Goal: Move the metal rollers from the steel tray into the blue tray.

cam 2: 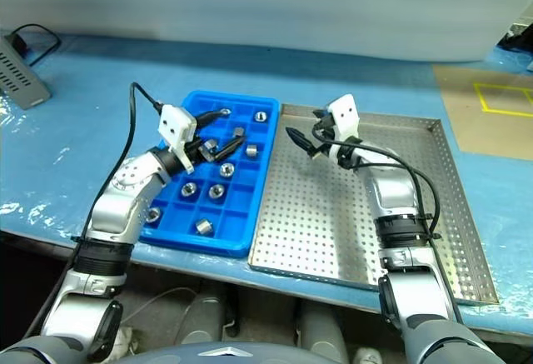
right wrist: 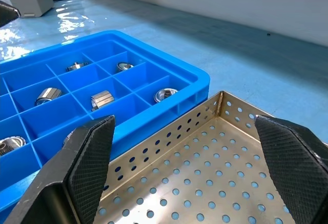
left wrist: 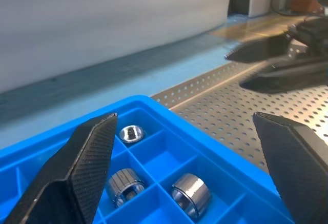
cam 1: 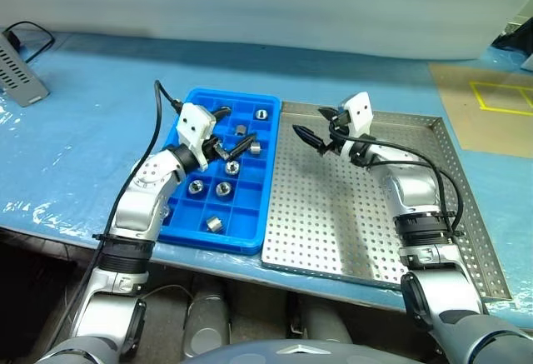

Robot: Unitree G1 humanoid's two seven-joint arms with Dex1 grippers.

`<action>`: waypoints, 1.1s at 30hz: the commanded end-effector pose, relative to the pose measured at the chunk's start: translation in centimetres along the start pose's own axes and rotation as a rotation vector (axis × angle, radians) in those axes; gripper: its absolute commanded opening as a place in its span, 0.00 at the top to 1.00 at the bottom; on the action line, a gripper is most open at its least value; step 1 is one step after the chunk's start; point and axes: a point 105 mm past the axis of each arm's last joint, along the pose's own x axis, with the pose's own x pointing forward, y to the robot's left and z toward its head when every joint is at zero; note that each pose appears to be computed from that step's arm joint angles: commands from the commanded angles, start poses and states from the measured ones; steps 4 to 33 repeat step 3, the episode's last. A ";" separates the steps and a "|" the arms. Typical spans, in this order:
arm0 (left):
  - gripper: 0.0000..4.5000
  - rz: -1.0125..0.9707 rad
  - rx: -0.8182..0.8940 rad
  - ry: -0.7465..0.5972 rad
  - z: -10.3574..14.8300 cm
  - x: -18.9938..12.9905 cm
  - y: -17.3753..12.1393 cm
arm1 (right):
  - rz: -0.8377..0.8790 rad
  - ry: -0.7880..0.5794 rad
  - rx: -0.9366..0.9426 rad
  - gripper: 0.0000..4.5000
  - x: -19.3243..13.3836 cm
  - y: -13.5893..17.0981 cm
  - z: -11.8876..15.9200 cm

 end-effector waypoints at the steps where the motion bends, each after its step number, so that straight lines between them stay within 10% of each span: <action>1: 0.01 0.003 0.047 -0.026 0.8 0.2 0.2 | 0.009 -0.057 -0.052 0.00 -0.3 -0.1 1.9; 33: 0.01 0.005 0.044 -0.033 0.9 0.2 0.2 | 0.003 -0.052 -0.061 0.00 -0.3 -0.4 1.9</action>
